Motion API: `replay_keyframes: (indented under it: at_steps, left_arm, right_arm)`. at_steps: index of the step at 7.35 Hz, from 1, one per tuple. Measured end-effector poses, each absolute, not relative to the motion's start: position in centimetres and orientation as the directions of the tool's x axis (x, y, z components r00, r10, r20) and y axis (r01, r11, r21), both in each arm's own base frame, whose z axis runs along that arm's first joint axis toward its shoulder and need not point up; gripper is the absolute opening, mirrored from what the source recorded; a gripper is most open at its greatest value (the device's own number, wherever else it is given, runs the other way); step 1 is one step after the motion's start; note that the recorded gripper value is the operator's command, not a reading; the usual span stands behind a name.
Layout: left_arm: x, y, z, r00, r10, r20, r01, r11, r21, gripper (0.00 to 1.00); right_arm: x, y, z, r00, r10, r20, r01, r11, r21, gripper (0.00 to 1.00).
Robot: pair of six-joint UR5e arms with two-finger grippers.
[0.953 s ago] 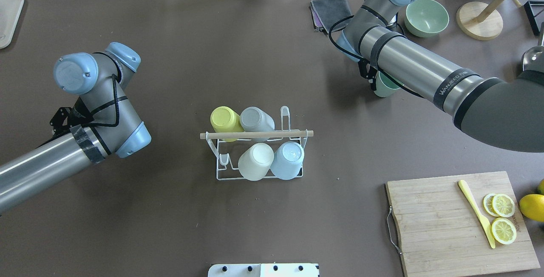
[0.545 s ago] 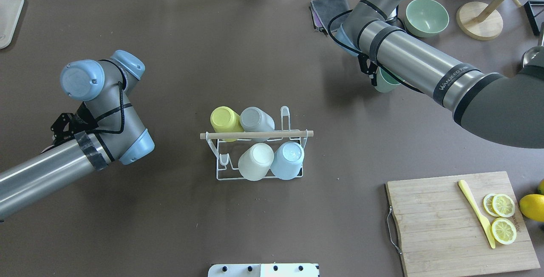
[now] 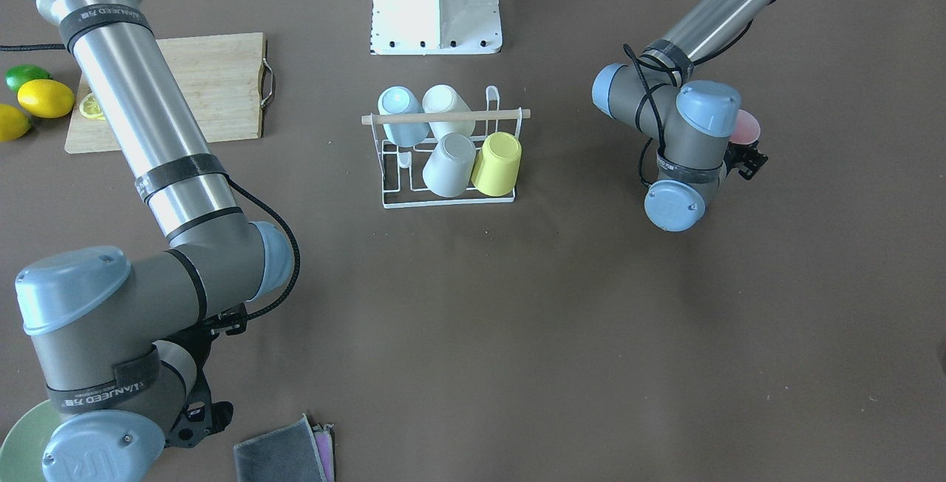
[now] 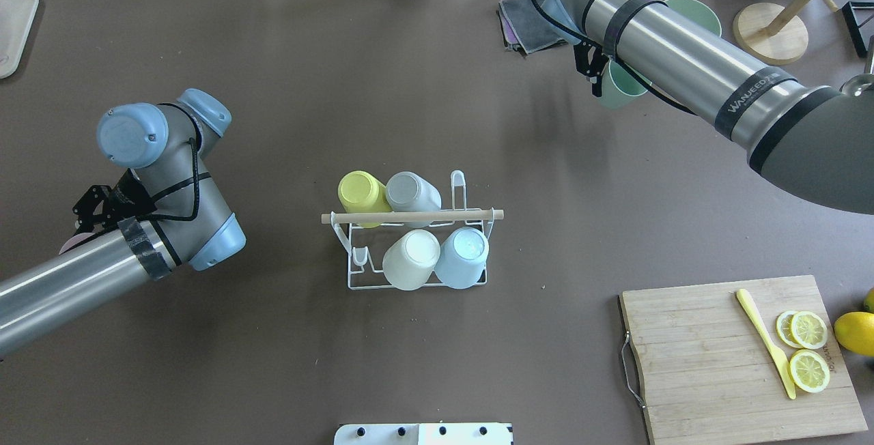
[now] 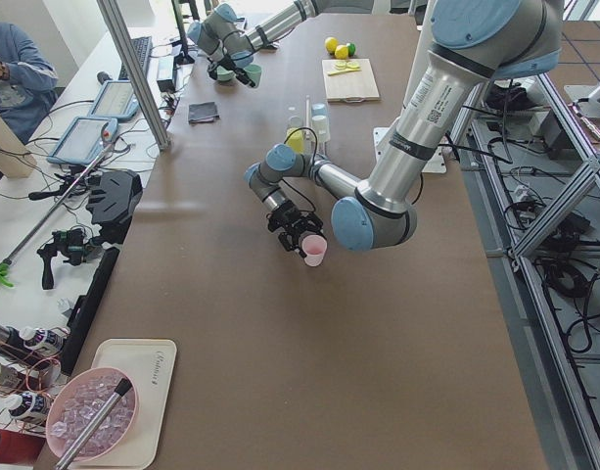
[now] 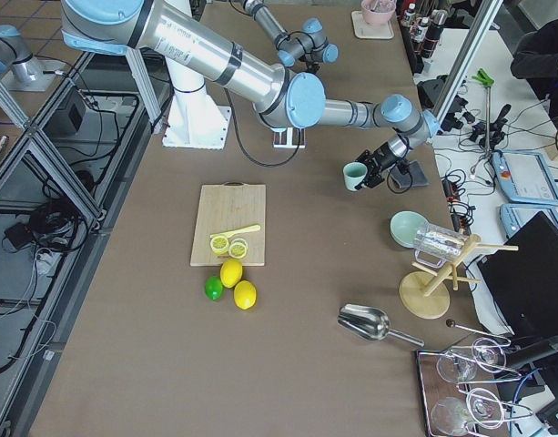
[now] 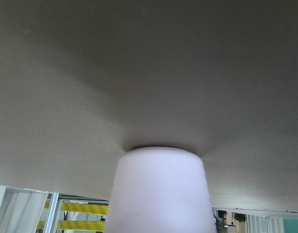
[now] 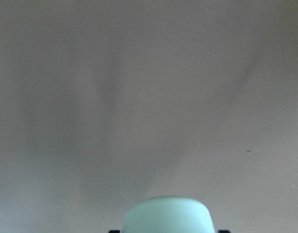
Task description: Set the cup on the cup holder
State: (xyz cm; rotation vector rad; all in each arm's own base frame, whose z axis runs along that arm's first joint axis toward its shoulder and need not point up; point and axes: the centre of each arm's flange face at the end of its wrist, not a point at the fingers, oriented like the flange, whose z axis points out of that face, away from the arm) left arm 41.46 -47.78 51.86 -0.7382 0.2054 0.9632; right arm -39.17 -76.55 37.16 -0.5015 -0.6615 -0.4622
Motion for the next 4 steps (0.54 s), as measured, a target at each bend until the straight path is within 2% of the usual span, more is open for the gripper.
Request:
replay_keyframes:
  at_steps: [1,3,4]
  left_arm:
    - [41.3,-47.9,52.0,0.576,0.669,-0.469,-0.802,0.353,-0.481,0.40]
    - [39.5,-49.2,51.7,0.599,0.650,-0.468,-0.790,0.382,-0.479,0.40]
    - [37.2,-50.9,50.3,0.622,0.628,-0.469,-0.779,0.430,-0.457,0.40]
  right_arm:
    - [-37.5,-77.1,35.5,0.680,-0.256,0.687,0.538,0.811,-0.230,0.00]
    - [-33.9,-75.6,33.5,0.655,-0.288,0.698,0.490,0.866,-0.103,0.00]
    - [-32.7,-74.6,31.9,0.656,-0.286,0.699,0.454,0.889,-0.063,0.00]
